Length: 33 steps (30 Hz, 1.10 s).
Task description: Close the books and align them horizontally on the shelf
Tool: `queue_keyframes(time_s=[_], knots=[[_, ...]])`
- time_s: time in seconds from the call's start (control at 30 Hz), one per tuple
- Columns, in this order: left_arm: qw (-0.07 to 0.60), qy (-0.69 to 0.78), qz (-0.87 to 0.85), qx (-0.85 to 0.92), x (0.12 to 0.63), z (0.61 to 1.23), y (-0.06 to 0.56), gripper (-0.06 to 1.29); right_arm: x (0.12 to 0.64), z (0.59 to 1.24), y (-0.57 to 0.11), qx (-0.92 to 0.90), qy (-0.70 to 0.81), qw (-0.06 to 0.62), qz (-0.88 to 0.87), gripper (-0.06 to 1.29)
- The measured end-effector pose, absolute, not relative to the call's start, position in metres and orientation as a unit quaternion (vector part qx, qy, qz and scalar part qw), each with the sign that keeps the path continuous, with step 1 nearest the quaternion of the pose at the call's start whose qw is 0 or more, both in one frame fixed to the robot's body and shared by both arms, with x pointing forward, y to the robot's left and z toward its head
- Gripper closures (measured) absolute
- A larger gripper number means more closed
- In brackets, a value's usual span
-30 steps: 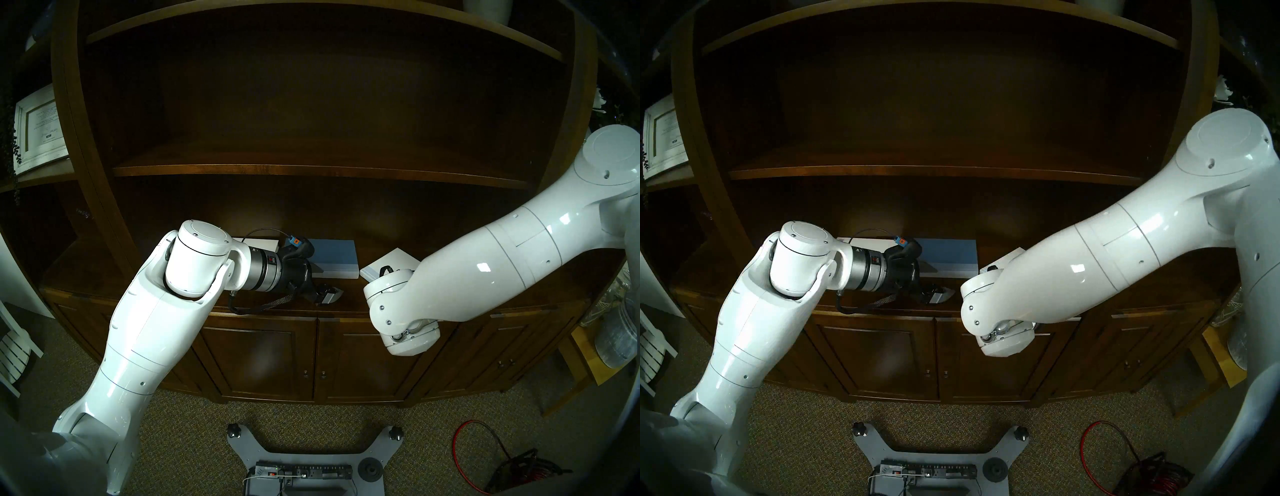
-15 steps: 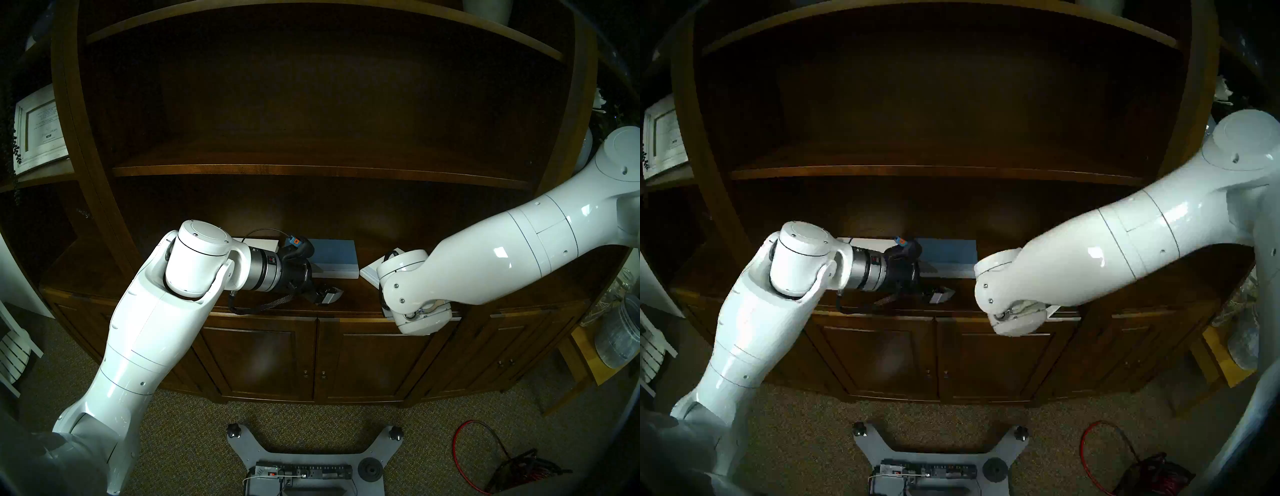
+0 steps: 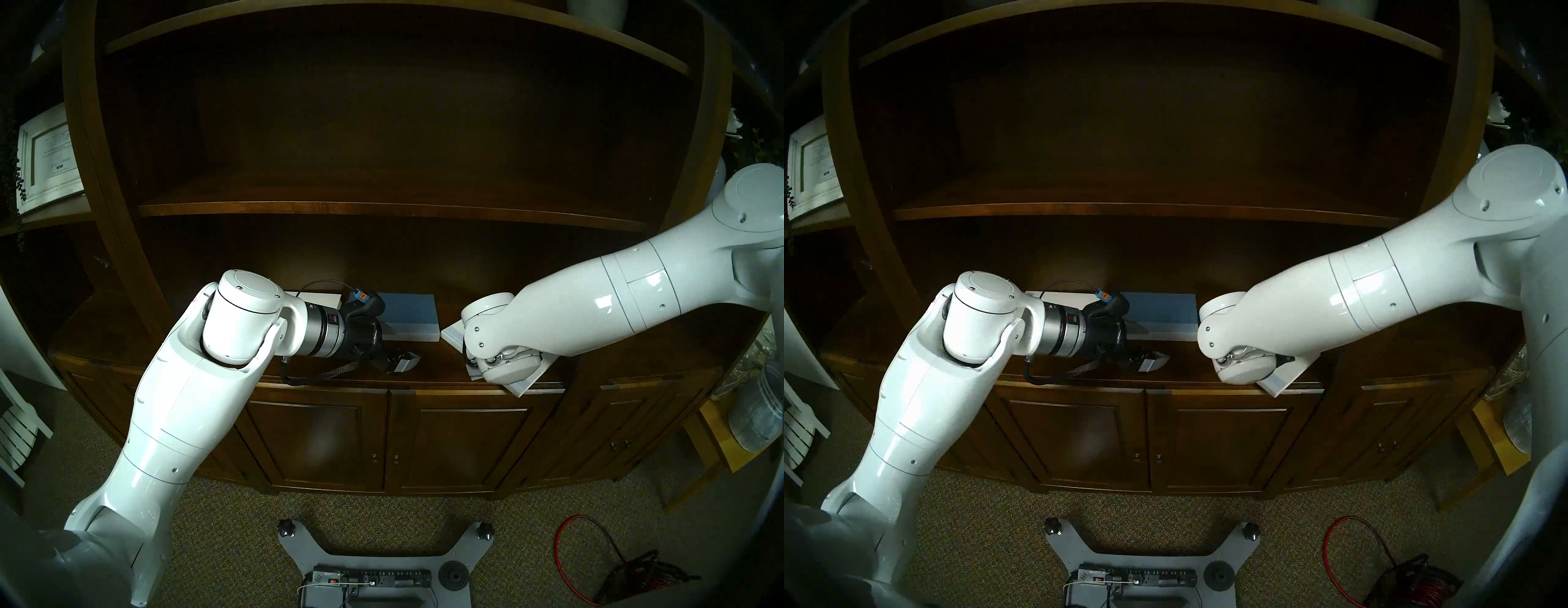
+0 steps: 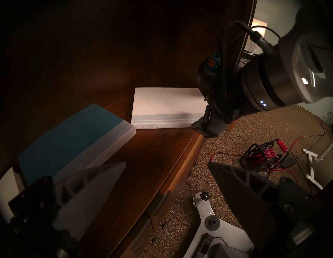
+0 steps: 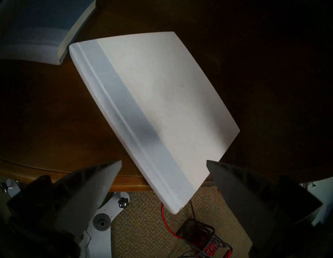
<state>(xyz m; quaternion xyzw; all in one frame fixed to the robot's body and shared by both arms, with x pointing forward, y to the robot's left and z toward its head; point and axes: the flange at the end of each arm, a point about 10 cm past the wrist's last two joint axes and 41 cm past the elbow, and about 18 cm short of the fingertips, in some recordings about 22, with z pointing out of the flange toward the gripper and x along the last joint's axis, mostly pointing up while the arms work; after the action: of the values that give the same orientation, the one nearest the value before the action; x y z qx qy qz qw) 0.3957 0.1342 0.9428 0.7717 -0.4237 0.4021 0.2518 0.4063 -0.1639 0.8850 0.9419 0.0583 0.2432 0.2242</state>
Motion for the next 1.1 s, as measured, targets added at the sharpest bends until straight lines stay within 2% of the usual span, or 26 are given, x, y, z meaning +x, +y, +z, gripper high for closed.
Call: queue_keyframes(time_s=[0.27, 1.1], knots=[[0.252, -0.424, 0.402, 0.772, 0.396, 0.943, 0.134, -0.02, 0.415, 0.872, -0.172, 0.946, 0.052, 0.229, 0.225, -0.01], [0.252, -0.424, 0.402, 0.772, 0.396, 0.943, 0.134, -0.02, 0.428, 0.846, -0.152, 0.917, 0.073, 0.302, 0.251, -0.01]])
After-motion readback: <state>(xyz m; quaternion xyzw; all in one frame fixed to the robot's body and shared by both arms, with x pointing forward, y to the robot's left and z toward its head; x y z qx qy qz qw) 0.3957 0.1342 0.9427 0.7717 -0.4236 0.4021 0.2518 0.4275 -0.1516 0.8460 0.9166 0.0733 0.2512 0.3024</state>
